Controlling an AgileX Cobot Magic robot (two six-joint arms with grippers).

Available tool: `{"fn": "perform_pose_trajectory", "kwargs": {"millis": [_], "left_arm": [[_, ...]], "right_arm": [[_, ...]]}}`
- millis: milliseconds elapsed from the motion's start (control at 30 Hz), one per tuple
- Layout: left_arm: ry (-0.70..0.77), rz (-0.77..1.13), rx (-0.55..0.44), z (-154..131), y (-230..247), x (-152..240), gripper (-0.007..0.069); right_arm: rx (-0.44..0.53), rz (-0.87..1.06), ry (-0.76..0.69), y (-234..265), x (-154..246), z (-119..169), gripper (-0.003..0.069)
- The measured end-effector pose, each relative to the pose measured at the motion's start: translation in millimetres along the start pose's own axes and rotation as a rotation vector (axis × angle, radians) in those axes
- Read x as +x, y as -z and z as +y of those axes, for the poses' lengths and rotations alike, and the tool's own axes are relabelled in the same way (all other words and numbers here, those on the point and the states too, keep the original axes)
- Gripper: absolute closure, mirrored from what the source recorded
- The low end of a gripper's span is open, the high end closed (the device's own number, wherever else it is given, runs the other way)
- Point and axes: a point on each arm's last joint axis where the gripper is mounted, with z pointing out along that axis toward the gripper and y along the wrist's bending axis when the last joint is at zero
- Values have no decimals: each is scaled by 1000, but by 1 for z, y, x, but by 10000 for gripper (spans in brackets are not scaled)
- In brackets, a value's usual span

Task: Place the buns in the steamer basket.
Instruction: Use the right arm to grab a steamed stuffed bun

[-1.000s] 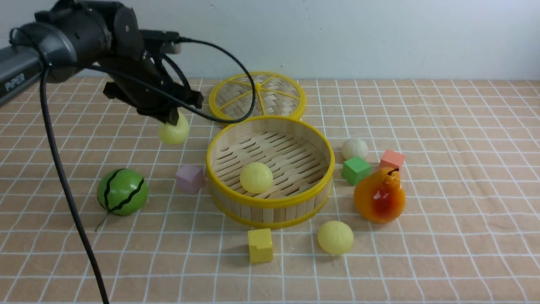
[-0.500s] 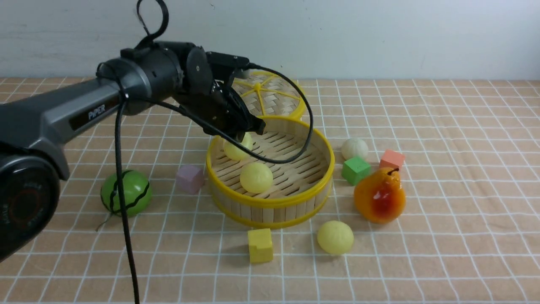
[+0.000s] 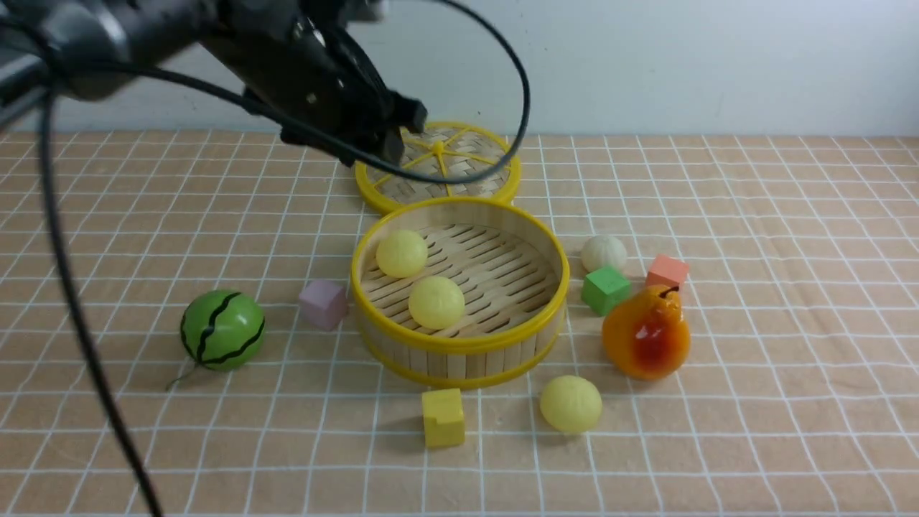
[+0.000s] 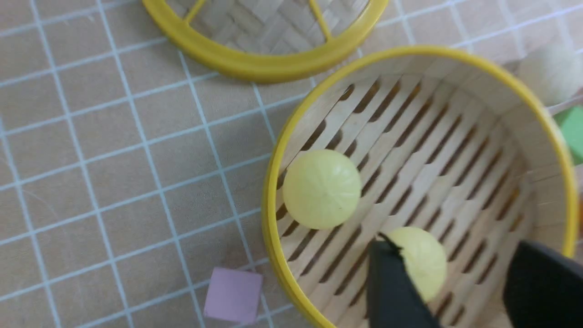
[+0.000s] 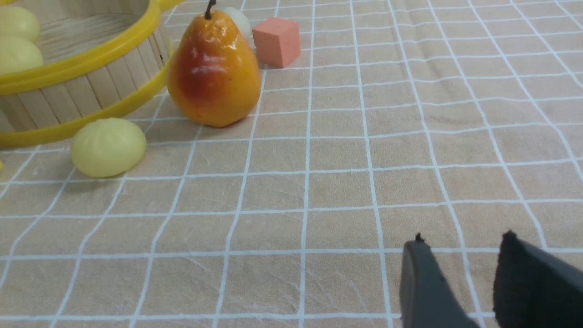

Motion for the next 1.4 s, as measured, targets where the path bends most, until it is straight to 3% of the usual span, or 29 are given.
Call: {"fn": "perform_pose_trajectory", "kwargs": {"millis": [100, 167, 267, 400, 433, 533, 567, 700, 933, 1100, 1200, 1300, 1400], "left_arm": [[-2, -78, 17, -6, 64, 8, 614], [-2, -92, 21, -8, 89, 27, 638], [1, -118, 23, -8, 113, 53, 638], [19, -273, 35, -4, 154, 136, 638], [20, -299, 38, -4, 161, 141, 638], [66, -466, 58, 2, 166, 213, 638], [70, -462, 57, 2, 166, 213, 638], [107, -630, 60, 12, 159, 278, 638], [120, -733, 61, 19, 148, 325, 638], [122, -691, 57, 21, 137, 338, 638], [121, -647, 59, 20, 134, 342, 638], [119, -609, 61, 20, 132, 345, 638], [119, -597, 62, 20, 131, 346, 638]], "right_arm": [[0, 0, 0, 0, 0, 0, 420], [0, 0, 0, 0, 0, 0, 420], [0, 0, 0, 0, 0, 0, 420], [0, 0, 0, 0, 0, 0, 420], [0, 0, 0, 0, 0, 0, 420], [0, 0, 0, 0, 0, 0, 420], [0, 0, 0, 0, 0, 0, 420], [0, 0, 0, 0, 0, 0, 420], [0, 0, 0, 0, 0, 0, 420], [-11, -20, -27, 0, -1, 1, 420], [-60, -75, -227, -1, -5, 4, 420], [-128, -203, -548, 1, -18, 6, 420], [-150, -309, -727, 4, -27, 2, 420]]}}
